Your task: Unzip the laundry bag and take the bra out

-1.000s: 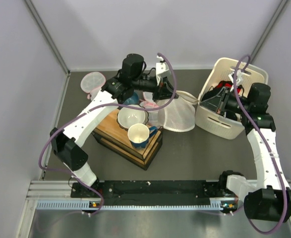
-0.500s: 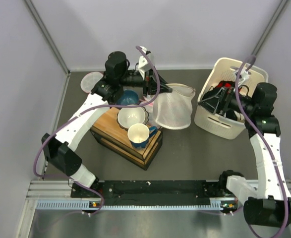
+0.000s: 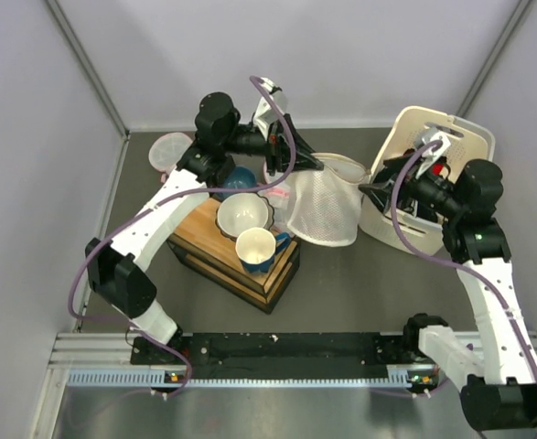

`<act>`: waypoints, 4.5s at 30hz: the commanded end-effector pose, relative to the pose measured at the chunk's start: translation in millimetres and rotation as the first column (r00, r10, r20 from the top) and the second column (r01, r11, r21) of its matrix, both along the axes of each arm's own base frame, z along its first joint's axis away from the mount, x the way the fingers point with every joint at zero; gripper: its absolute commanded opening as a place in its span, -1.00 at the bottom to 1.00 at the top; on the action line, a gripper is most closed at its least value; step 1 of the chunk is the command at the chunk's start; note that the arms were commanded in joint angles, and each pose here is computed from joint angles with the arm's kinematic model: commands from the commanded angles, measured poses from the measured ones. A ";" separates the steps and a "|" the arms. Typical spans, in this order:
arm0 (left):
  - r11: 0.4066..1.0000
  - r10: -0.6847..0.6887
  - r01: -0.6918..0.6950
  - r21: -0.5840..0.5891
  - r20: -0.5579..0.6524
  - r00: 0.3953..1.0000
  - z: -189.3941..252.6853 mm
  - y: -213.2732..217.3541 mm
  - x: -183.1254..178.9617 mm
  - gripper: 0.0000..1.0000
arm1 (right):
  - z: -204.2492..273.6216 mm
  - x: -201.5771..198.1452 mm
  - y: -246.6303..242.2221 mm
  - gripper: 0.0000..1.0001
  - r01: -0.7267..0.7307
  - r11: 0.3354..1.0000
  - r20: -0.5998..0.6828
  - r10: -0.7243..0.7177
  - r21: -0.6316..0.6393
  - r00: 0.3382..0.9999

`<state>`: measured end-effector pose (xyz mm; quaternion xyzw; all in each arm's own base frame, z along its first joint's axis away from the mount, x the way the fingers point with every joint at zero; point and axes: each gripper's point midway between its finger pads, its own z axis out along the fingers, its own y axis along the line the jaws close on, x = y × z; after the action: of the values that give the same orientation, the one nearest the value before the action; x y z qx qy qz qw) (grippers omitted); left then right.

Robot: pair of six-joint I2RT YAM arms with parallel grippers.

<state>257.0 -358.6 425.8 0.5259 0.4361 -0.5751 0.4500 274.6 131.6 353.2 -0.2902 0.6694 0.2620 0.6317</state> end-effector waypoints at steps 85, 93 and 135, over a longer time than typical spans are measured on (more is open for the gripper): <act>0.736 0.623 -0.639 0.225 0.146 0.768 -63.1 -35.8 56.2 -1.00 | 18.7 12.2 44.4 -0.08 0.144 0.986 -0.361 -0.104 0.084 0.927; 0.854 0.476 -0.489 0.177 0.112 0.872 -57.4 -33.0 33.8 -1.00 | 34.9 1.8 52.0 -0.11 0.020 0.987 -0.383 0.043 0.159 0.923; 0.871 0.448 -0.457 0.181 0.090 0.890 -56.7 -32.1 30.7 -1.00 | 10.1 0.3 58.5 -0.31 0.009 0.981 -0.444 0.080 0.196 0.893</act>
<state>289.3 -394.7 330.1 0.4683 0.6294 -0.3895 0.4825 279.8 195.3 353.4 -0.1713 0.7738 0.4021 0.4585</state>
